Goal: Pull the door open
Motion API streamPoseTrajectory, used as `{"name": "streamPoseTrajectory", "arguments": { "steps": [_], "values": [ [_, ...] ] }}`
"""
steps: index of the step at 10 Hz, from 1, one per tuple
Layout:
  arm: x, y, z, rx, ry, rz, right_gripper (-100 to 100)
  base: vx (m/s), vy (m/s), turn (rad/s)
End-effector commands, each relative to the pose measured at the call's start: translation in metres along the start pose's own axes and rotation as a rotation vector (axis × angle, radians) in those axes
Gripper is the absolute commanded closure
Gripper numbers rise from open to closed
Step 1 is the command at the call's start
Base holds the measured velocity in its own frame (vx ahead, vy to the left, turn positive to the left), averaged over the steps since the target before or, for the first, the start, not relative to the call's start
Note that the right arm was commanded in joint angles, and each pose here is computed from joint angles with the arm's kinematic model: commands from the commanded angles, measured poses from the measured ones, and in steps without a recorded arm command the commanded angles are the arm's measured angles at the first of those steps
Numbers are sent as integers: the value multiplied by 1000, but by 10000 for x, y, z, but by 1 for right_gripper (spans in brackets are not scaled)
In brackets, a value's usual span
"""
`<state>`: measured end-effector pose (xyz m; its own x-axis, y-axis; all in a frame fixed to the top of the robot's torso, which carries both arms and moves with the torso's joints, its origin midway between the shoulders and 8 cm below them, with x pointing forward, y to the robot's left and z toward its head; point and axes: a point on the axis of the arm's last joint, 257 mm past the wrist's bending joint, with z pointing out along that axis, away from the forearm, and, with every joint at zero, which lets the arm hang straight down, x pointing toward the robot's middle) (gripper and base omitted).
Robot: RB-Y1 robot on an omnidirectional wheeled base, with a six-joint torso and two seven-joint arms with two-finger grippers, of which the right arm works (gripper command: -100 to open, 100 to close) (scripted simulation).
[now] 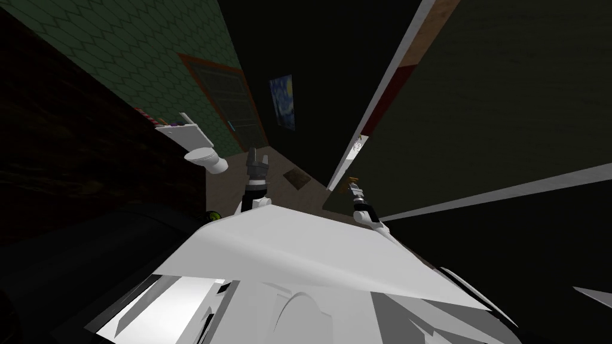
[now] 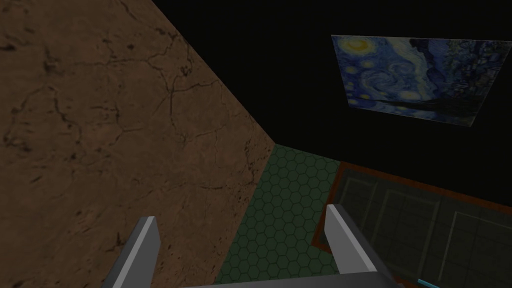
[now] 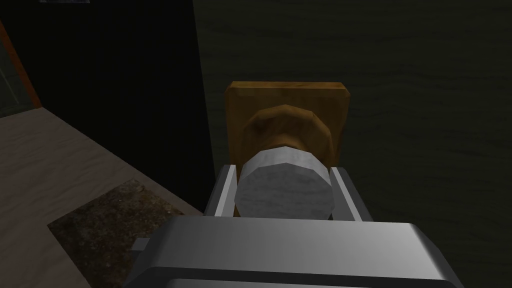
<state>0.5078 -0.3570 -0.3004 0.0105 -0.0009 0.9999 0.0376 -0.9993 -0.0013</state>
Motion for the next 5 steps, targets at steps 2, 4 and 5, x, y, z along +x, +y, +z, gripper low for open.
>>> {"name": "streamPoseTrajectory", "arguments": {
  "steps": [2, 4, 5],
  "values": [
    [39, -32, -36, 26, 10, 3, 100, -210, -86, 100],
    [22, -39, -47, 30, 5, 3, 100, -154, -88, 83],
    [2, -71, -98, 50, 2, 3, 100, -128, -34, 102]
  ]
}}
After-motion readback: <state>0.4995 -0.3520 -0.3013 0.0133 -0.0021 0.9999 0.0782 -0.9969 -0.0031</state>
